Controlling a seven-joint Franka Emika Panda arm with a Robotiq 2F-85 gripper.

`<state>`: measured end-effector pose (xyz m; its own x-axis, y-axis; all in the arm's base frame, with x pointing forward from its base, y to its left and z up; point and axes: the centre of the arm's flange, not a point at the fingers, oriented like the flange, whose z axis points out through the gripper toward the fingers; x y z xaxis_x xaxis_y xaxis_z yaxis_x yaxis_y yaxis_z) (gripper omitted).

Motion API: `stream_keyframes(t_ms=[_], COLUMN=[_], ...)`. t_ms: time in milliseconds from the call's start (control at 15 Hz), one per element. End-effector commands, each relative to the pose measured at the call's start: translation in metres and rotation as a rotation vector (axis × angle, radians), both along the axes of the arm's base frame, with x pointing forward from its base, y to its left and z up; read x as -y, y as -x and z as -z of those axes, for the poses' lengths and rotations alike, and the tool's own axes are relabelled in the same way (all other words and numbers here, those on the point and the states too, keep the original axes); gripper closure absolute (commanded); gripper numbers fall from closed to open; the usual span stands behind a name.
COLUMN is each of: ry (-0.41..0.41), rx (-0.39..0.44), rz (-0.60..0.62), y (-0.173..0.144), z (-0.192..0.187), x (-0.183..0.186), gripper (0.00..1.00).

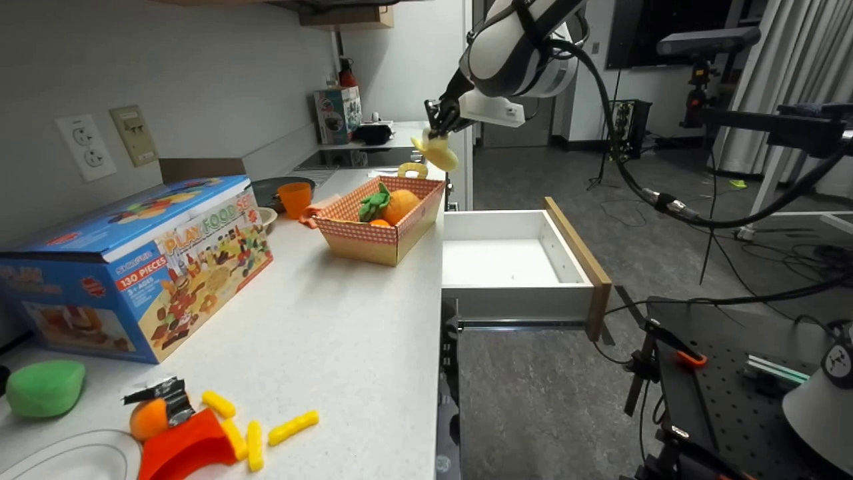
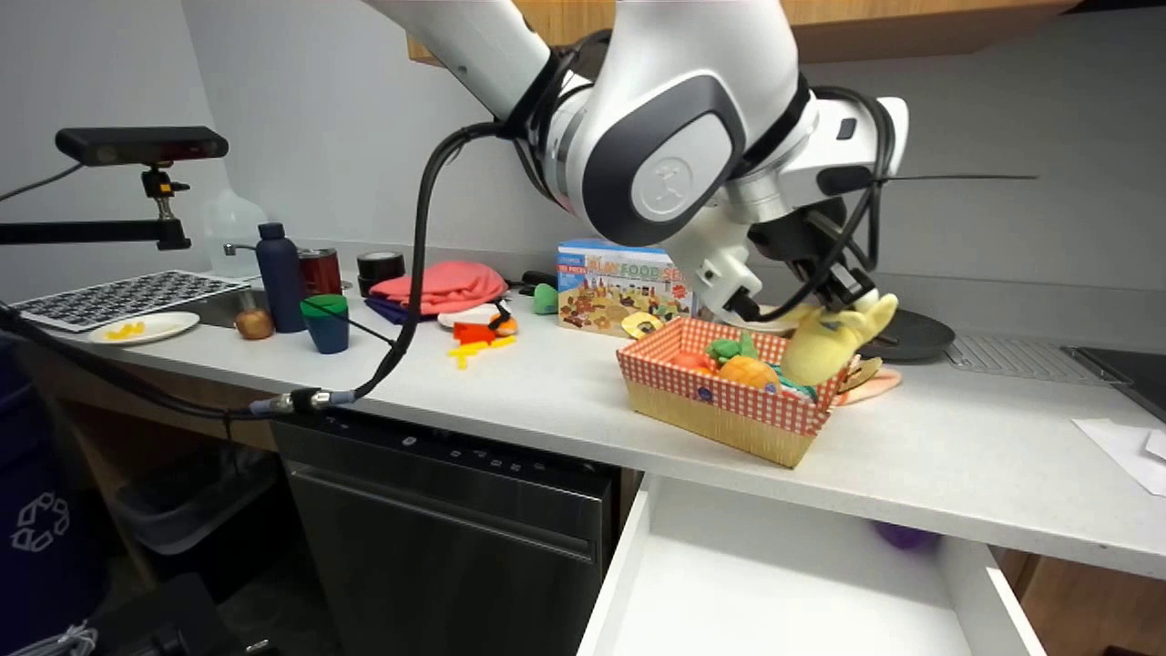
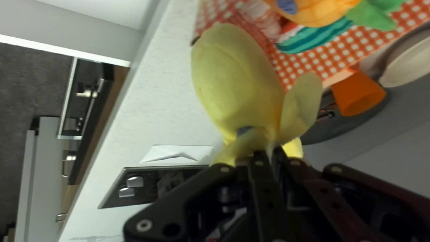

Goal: Pen the top right drawer, remove the toy pineapple and banana, put it in the fruit box and close the drawer

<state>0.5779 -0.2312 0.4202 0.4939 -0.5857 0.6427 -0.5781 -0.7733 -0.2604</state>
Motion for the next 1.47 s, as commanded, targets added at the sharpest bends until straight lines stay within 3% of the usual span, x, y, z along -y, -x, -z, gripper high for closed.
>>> stream_keyframes(t_ms=[0, 333, 400, 533, 1067, 1267, 1400], ry=[-0.043, -0.108, -0.115, -0.122, -0.138, -0.116, -0.117], rx=[0.107, 0.107, 0.098, 0.079, -0.023, -0.139, -0.226], rz=[-0.085, -0.122, -0.117, -0.106, -0.038, 0.003, 0.048], y=[-0.026, -0.058, -0.059, -0.060, -0.034, -0.021, 0.014], z=[-0.008, -0.001, 0.003, 0.012, 0.014, 0.018, 0.036], x=[-0.025, -0.050, -0.047, -0.038, -0.009, 0.009, 0.047], gripper=[0.98, 0.98, 0.68, 0.61, 0.01, 0.00, 0.00])
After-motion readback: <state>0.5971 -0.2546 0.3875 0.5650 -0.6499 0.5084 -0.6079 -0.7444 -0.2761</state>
